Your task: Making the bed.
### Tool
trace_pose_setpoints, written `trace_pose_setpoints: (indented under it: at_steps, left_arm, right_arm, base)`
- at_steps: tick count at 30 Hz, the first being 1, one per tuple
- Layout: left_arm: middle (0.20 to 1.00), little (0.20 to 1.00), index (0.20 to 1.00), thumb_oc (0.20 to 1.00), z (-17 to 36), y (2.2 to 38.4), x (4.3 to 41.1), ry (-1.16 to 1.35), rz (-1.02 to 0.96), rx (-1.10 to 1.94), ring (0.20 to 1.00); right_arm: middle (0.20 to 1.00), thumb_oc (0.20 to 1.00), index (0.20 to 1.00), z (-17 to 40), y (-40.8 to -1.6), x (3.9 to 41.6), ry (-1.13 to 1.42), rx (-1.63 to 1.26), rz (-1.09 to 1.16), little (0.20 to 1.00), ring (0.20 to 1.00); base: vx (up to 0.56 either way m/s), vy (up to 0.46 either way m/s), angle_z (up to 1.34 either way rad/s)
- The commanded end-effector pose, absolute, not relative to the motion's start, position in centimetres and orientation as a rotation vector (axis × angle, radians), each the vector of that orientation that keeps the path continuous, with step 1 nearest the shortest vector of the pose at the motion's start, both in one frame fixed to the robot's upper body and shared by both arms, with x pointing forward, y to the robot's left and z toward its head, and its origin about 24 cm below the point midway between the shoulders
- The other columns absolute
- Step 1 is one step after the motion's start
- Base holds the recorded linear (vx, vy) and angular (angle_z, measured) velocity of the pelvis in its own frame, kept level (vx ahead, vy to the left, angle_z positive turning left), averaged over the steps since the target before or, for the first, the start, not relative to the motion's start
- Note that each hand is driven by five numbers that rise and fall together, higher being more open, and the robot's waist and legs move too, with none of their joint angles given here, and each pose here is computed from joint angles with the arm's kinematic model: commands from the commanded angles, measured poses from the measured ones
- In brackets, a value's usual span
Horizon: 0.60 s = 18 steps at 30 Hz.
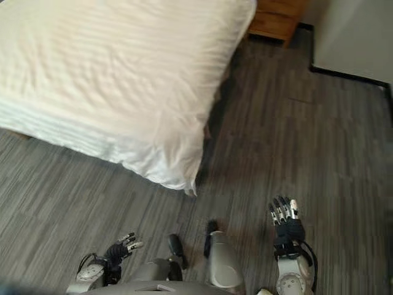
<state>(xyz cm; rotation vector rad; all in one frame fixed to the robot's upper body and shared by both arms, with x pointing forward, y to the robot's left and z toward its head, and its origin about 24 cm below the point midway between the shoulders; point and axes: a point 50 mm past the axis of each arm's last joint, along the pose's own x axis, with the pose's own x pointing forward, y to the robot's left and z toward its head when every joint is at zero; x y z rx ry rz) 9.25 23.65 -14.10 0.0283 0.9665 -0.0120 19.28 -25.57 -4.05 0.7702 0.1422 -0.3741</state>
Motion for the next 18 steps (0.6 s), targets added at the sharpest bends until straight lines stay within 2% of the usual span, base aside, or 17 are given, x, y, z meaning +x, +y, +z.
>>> trace_pose_setpoints:
  at_steps: [1,5,7,8,9,12,16,17,18]
  left_arm:
    - [1.0,1.0,1.0,1.0,-14.3,26.4,7.8,1.019,0.16,-0.031,1.0]
    - [1.0,1.0,1.0,1.0,-14.9,28.0,4.9,1.103,0.366,-0.115,1.0]
    - [1.0,1.0,1.0,1.0,-15.6,27.2,3.6,1.138,0.456,-0.16,1.0]
    - [1.0,1.0,1.0,1.0,-15.7,27.1,2.8,1.177,0.466,-0.133,1.0]
    - [1.0,1.0,1.0,1.0,-15.7,27.1,2.8,1.177,0.466,-0.133,1.0]
    - [1.0,1.0,1.0,1.0,-15.7,26.8,3.3,1.163,0.447,-0.134,1.0]
    - [1.0,1.0,1.0,1.0,-16.6,23.9,3.9,1.209,0.311,-0.084,1.0]
    - [1.0,1.0,1.0,1.0,-16.6,23.6,4.2,1.202,0.29,-0.083,1.0]
    - [1.0,1.0,1.0,1.0,-16.4,25.1,4.5,1.257,0.376,0.088,1.0]
  right_arm:
    - [1.0,1.0,1.0,1.8,-26.0,23.3,-0.128,0.748,-0.252,1.0,1.0]
    - [1.0,1.0,1.0,1.5,-24.8,23.6,-0.095,0.742,-0.196,1.0,1.0]
    - [1.0,1.0,1.0,0.1,-24.6,23.2,0.013,0.681,-0.189,1.0,1.0]
    - [1.0,1.0,1.0,-1.9,-25.7,21.4,0.109,0.605,-0.282,1.0,1.0]
    - [1.0,1.0,1.0,-1.9,-25.7,21.4,0.109,0.605,-0.282,1.0,1.0]
    - [1.0,1.0,1.0,-2.1,-27.6,19.3,0.203,0.204,-0.37,1.0,1.0]
    - [1.0,1.0,1.0,-3.7,-27.4,17.4,0.272,0.177,-0.49,1.0,1.0]
    - [1.0,1.0,1.0,-3.7,-27.2,17.4,0.268,0.19,-0.487,1.0,1.0]
    - [1.0,1.0,1.0,0.5,-27.2,20.4,0.049,0.17,-0.457,1.0,1.0]
  base:
    - [-0.33,-0.573,-1.94]
    - [-0.29,-0.438,-0.77]
    - [-0.26,-0.378,-2.37]
    - [-0.1,-0.199,-2.54]
    - [-0.1,-0.185,-1.7]
    - [-0.06,-0.047,-0.56]
    - [-0.05,0.048,-0.36]
    - [-0.05,0.048,-0.36]
    - [-0.13,-0.056,-0.22]
